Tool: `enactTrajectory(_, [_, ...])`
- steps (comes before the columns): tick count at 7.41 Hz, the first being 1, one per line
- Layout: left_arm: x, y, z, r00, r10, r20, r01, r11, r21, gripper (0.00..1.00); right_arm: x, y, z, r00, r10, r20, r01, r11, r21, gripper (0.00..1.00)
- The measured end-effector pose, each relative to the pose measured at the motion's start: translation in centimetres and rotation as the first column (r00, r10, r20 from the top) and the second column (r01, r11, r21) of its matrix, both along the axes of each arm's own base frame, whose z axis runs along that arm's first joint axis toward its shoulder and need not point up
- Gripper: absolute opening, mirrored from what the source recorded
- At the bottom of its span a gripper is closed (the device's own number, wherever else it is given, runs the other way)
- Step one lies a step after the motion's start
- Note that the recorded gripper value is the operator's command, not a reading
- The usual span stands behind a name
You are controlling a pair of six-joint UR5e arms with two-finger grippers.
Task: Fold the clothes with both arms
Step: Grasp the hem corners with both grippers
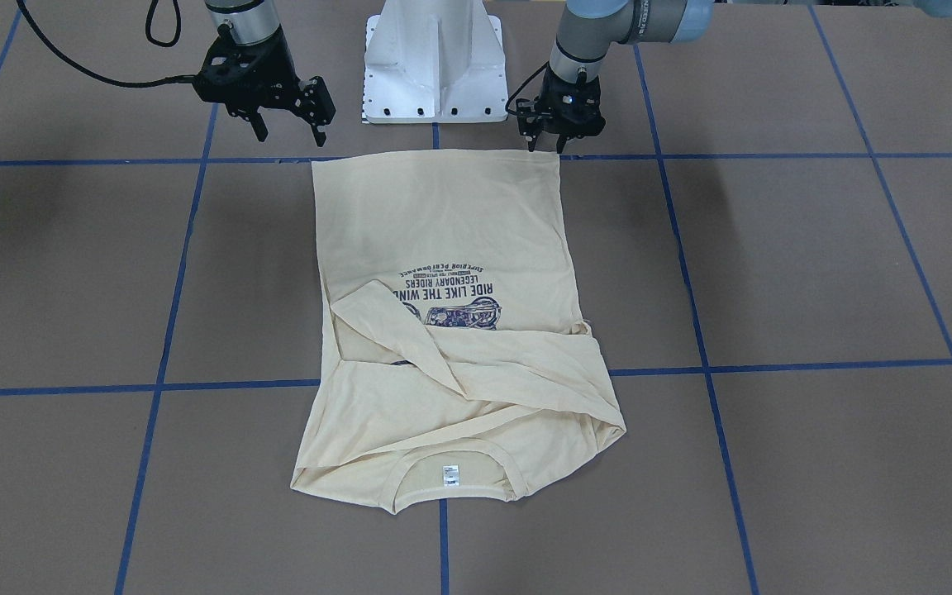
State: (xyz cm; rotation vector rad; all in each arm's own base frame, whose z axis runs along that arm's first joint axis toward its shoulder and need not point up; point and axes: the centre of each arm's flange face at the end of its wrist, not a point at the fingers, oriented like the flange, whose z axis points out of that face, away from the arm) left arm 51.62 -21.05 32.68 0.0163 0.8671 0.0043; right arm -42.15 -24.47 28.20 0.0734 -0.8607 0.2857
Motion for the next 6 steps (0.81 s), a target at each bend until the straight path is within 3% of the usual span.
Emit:
enactTrajectory(3, [0.11, 0.12, -0.01, 1.000, 0.005, 0.003, -0.005, 1.000, -0.002, 0.42, -0.01, 0.02, 0.01, 1.000, 0.000, 0.000, 0.000, 1.000, 0.000, 1.00])
enactTrajectory(6, [0.08, 0.22, -0.27, 1.000, 0.009, -0.002, -0.009, 1.000, -0.005, 0.41, 0.01, 0.03, 0.03, 1.000, 0.000, 0.000, 0.000, 1.000, 0.000, 1.00])
